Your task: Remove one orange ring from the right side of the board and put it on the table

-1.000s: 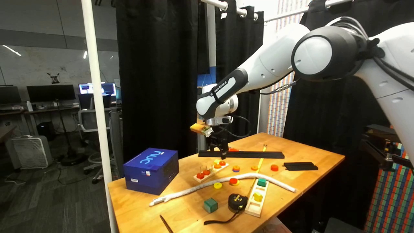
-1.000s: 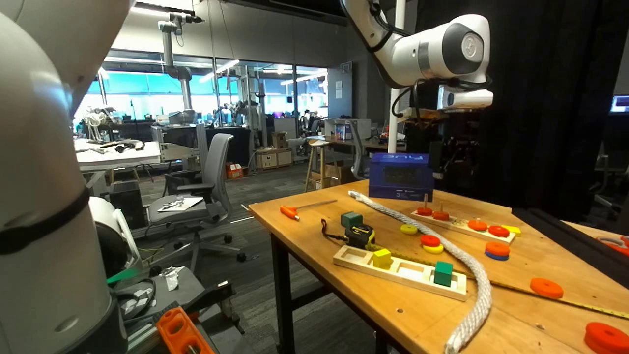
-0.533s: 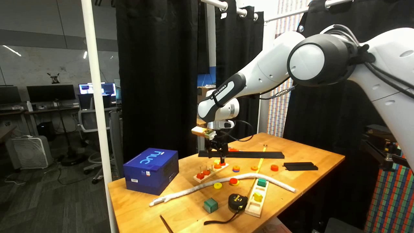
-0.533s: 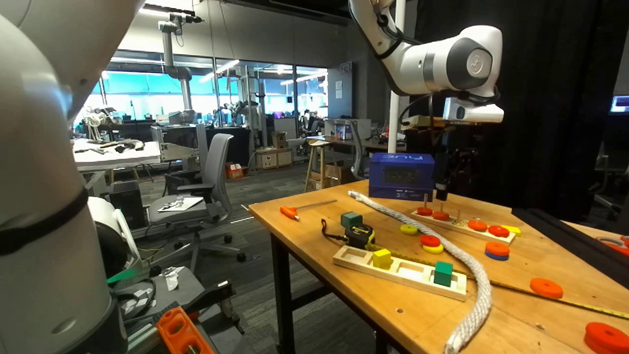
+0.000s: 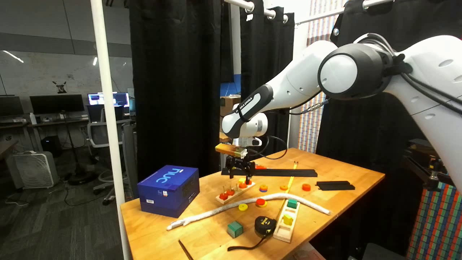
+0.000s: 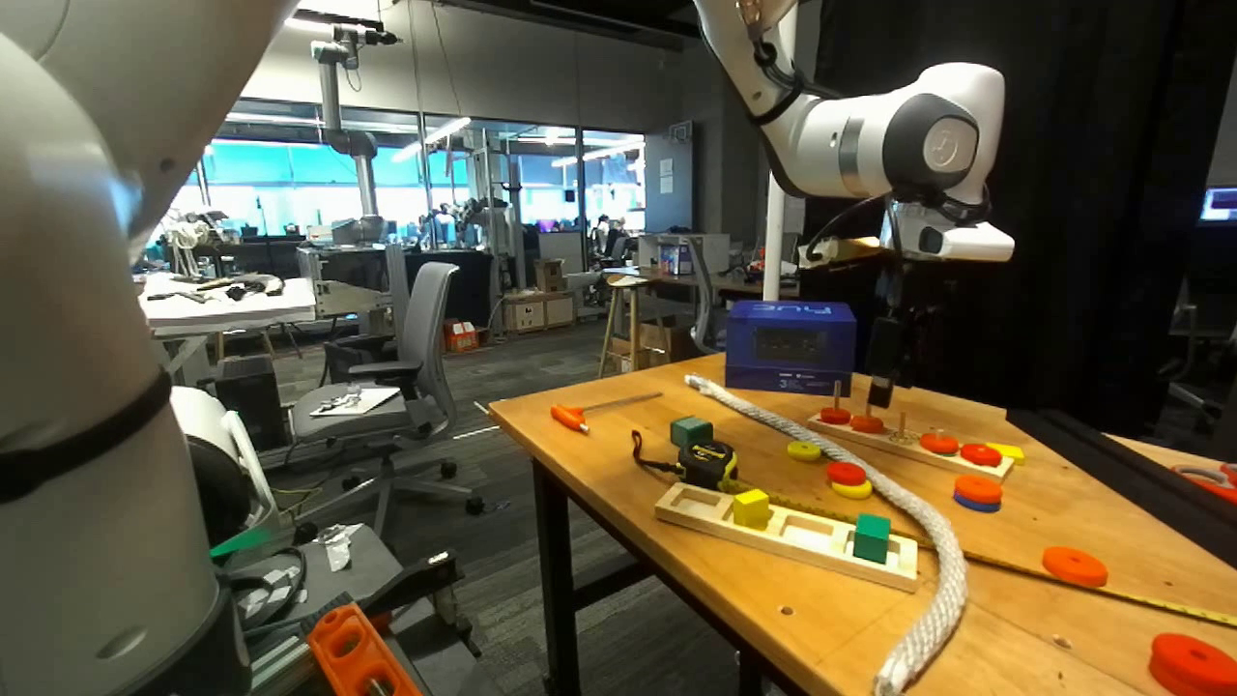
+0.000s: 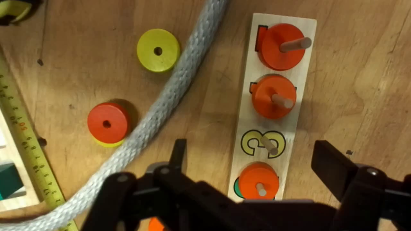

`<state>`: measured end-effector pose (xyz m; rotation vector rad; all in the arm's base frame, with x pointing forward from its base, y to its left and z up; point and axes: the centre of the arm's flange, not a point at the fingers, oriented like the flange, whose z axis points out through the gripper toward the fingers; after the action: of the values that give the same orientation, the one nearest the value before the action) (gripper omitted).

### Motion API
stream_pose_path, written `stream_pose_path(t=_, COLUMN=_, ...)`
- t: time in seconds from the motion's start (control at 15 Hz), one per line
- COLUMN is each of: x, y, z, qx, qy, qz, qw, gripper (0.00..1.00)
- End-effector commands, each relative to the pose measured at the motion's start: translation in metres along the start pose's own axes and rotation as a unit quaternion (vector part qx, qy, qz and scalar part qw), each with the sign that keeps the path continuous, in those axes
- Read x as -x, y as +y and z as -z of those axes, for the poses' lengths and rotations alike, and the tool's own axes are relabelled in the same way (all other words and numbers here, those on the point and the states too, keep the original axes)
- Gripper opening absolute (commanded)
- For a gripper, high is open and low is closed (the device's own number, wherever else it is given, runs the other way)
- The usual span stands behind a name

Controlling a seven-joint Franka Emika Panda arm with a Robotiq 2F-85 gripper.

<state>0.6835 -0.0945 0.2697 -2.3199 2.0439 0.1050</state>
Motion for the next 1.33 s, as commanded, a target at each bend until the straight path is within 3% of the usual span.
stream_pose_path(t=0.0, x=-0.004, y=-0.01, z=-0.009, qx=-0.014, qy=-0.004, qz=0.055, qw=0.9984, gripper=1.0)
stream_pose_path(t=0.53, x=-0.011, y=-0.016, z=-0.024, qx=-0.019, qy=0.011, qz=0.138, qw=0.9902, gripper=1.0)
stream_pose_path(t=1.27, x=-0.03, y=-0.019, z=-0.028, qx=-0.019, qy=0.028, qz=0.168, qw=0.9853, gripper=1.0)
